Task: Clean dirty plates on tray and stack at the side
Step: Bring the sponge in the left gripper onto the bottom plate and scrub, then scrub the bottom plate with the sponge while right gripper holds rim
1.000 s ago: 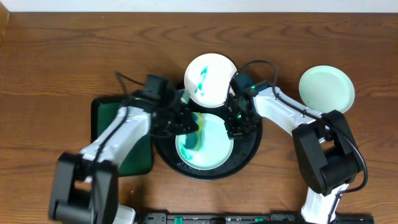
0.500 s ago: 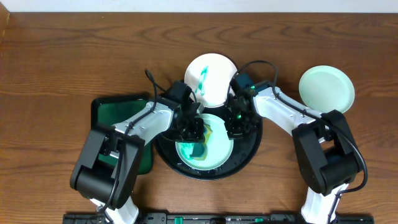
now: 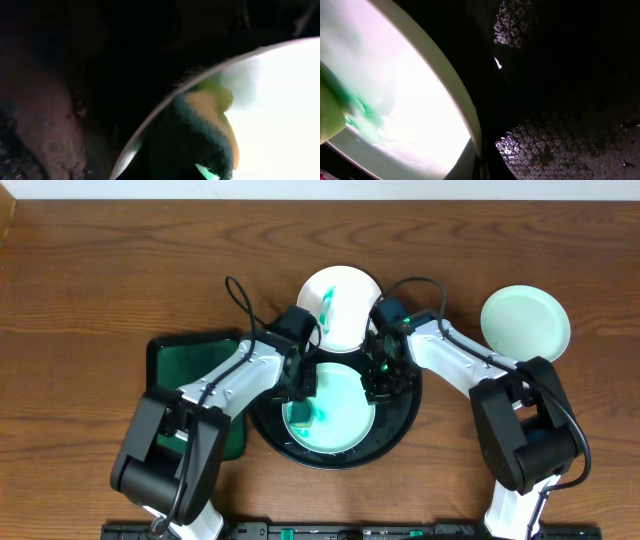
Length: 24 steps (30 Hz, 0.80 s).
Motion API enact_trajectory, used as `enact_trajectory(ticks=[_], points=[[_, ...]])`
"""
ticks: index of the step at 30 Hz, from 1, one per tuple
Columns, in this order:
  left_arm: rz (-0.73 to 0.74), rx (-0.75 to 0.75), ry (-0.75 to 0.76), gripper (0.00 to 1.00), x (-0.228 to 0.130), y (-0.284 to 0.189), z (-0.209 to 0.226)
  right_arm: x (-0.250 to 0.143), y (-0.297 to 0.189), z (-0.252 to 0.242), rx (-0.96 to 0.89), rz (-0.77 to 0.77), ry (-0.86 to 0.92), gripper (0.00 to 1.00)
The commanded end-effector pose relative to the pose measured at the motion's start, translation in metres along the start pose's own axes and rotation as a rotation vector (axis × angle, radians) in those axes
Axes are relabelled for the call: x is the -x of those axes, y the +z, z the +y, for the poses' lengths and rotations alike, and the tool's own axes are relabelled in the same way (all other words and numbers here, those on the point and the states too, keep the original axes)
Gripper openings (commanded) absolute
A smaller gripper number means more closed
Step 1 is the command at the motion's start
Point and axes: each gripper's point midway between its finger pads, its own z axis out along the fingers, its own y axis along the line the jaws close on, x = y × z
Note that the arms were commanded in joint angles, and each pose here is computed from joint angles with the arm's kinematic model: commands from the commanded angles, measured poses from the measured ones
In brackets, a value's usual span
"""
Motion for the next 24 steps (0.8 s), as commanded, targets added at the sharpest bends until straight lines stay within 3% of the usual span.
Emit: enact_trajectory(ticks=[1,6,9,24], points=[[0.038,0.373,-0.067,0.07,-0.018,0.027,0.086,-0.008,0.009,0.001,-0.006,0.04,0.008,0.01],[0.142,-0.135,0.192,0.07,-0.029,0.036,0.0,-0.009,0.009,0.0,-0.01,0.043,0.01,0.01],[0.166,-0.309,0.234,0.07,-0.036,0.029,-0.03,-0.009,0.009,0.0,-0.01,0.043,0.01,0.01],[0.261,-0.492,0.333,0.07,-0.071,0.017,-0.081,-0.01,0.009,0.0,-0.011,0.046,0.019,0.01]])
